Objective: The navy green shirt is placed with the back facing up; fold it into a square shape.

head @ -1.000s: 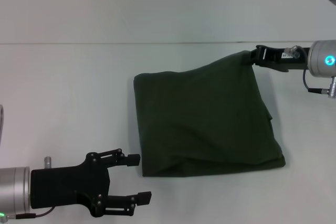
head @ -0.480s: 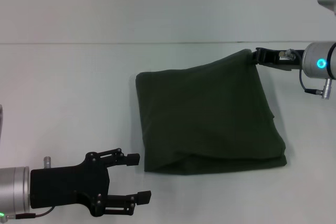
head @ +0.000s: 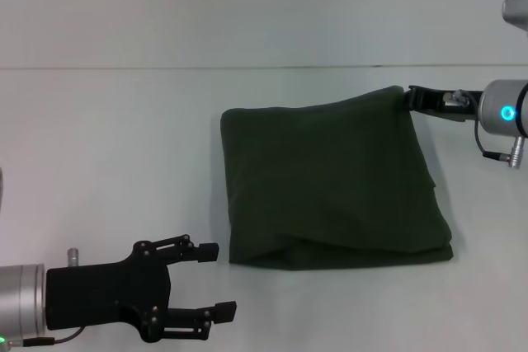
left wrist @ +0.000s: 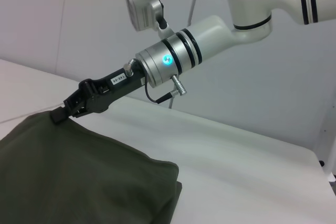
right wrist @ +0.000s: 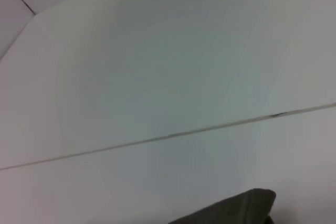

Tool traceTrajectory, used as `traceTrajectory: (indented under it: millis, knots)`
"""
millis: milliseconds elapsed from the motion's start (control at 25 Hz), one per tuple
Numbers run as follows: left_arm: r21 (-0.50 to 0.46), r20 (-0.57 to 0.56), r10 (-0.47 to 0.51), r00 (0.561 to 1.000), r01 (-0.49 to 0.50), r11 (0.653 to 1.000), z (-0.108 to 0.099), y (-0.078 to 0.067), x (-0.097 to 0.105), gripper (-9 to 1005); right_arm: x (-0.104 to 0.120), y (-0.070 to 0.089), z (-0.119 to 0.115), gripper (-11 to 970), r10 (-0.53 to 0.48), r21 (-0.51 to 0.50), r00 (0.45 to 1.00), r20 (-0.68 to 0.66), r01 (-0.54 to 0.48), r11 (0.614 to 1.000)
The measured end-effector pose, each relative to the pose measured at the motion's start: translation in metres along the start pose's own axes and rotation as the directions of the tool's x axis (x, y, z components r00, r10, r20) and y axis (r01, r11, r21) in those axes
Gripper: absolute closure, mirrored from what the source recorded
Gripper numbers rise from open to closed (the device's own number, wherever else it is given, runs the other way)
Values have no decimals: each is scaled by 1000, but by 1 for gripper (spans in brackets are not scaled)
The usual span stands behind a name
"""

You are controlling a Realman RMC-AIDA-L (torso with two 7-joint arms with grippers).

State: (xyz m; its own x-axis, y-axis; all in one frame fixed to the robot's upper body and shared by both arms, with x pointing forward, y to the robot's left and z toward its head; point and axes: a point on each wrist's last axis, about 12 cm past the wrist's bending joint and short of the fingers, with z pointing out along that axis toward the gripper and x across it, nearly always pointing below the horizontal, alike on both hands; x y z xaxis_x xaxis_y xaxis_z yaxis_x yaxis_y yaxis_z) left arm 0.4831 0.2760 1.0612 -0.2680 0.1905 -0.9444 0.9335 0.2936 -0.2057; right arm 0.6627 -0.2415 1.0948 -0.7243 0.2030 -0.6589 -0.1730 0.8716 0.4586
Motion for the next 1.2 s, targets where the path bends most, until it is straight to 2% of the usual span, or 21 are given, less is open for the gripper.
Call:
traceTrajectory:
  millis: [240,360,480,560,680,880,920,1080,1200]
  knots:
    - [-22,46,-35,998,36,999,-6,0,-2,129,15,-16,-18,882,26,-91,998,65,-20,996]
    - [-45,70,-77,995,81,996,-11,2,-4,129,27,-29,-36,747,55,-177,987,149,-28,984]
    - [-62,106,-111,988,118,991,-14,4,-6,129,42,-44,-60,626,48,-254,966,253,19,967]
    - [-66,123,-138,983,147,987,-15,4,-7,129,53,-51,-74,564,3,-282,952,306,88,955]
    - [-67,135,-214,967,224,972,-17,7,-9,129,70,-53,-92,472,-126,-324,928,351,246,913]
    - [-36,136,-375,917,383,923,-18,16,-20,130,97,-43,-103,289,-371,-384,851,371,504,774]
    - [-28,136,-401,906,408,912,-17,18,-23,130,108,-40,-102,249,-450,-382,809,378,580,720]
    - [-2,126,-466,876,470,883,-14,23,-32,131,121,-42,-98,107,-527,-343,769,362,636,691]
    - [12,127,-480,868,482,876,-12,23,-32,131,130,-50,-95,15,-559,-291,766,318,640,712]
